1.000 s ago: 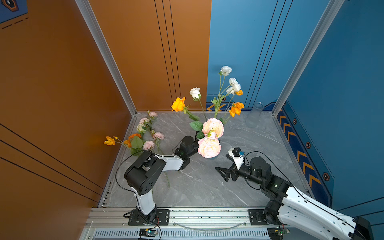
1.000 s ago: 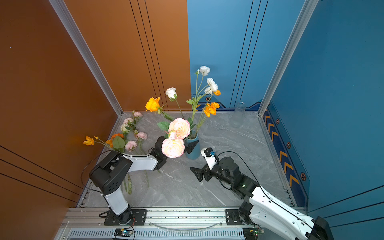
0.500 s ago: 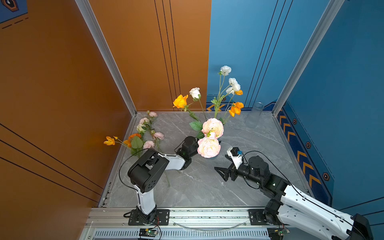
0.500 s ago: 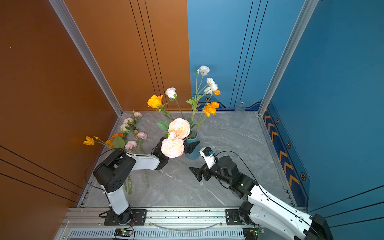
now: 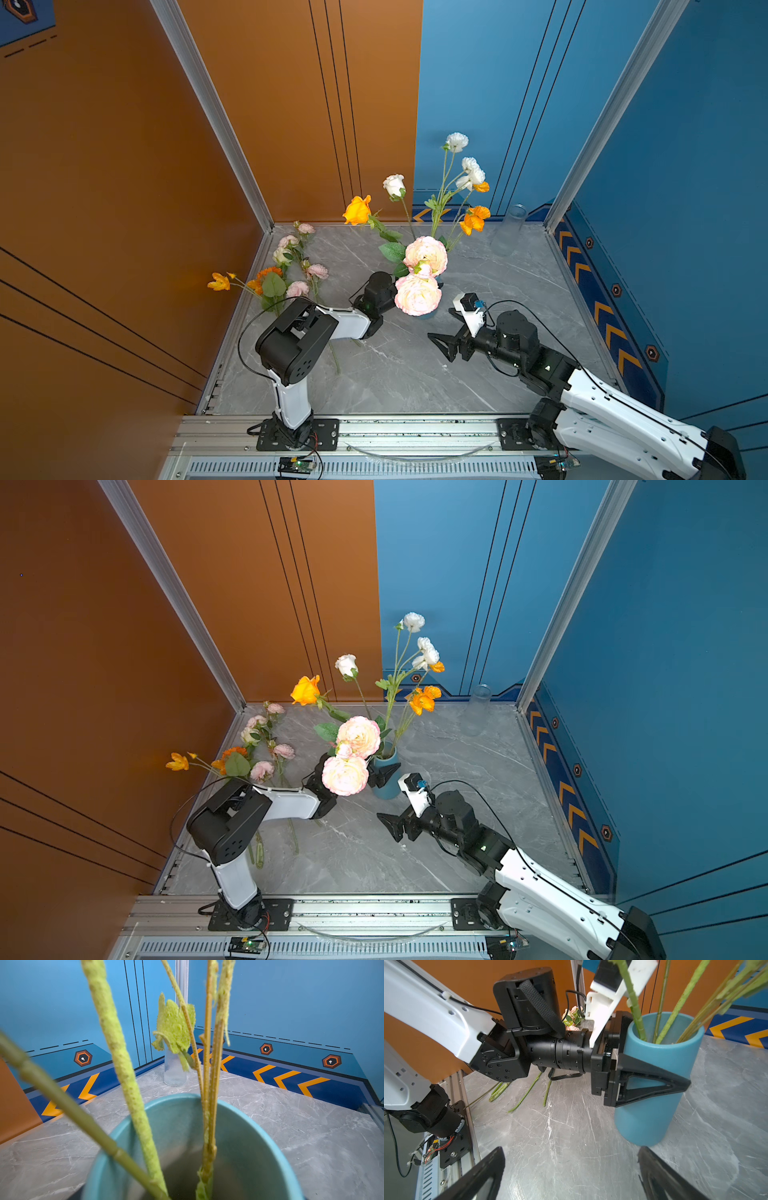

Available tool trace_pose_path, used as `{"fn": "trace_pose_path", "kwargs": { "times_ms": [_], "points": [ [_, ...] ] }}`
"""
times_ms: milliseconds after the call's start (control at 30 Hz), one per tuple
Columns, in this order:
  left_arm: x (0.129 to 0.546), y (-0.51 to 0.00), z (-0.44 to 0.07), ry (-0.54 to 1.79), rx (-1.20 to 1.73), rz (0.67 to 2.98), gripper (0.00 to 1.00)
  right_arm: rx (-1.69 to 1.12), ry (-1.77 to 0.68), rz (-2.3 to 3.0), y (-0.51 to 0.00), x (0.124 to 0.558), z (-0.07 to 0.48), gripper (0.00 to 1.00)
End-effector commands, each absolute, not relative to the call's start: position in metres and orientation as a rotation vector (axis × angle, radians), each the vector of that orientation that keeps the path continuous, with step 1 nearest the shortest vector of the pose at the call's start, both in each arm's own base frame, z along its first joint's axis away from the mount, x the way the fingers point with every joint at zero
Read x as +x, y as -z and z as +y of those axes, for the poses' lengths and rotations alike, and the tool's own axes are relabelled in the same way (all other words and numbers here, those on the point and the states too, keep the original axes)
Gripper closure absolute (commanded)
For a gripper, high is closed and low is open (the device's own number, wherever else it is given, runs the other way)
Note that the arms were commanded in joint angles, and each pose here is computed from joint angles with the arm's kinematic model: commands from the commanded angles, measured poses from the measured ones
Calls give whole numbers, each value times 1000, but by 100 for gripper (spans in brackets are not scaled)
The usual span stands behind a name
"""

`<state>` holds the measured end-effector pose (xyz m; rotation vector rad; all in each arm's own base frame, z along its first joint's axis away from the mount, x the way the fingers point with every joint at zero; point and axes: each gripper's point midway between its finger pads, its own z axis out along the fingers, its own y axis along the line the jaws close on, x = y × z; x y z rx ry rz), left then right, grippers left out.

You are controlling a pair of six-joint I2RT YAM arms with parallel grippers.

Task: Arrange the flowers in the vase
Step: 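Slide the teal vase farther from the robot with the left gripper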

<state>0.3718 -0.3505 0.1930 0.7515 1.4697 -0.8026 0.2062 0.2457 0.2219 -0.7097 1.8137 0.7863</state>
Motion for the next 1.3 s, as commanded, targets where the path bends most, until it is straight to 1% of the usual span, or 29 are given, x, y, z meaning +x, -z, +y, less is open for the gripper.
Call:
{"fn": "trace_pose_path", "kwargs": {
  "times_ms": [0, 167, 367, 667, 733, 933, 1267],
  "points": [
    [368, -234, -356, 881, 737, 1338, 53, -635, -737, 1788, -241, 214, 232, 0],
    [366, -251, -355, 885, 738, 1299, 55, -502, -691, 1832, -248, 234, 205, 0],
    [370, -271, -355, 881, 741, 1269, 57, -453, -721, 1827, -258, 243, 193, 0],
    [379, -293, -359, 862, 773, 1238, 58, -461, -743, 1809, -272, 245, 192, 0],
    [383, -308, -359, 856, 774, 1204, 58, -465, -743, 1803, -274, 246, 193, 0],
    [390, -327, -360, 845, 785, 1167, 58, -472, -734, 1788, -283, 246, 191, 0],
    [416, -350, -357, 805, 792, 1128, 58, -473, -712, 1782, -295, 254, 189, 0]
  ]
}}
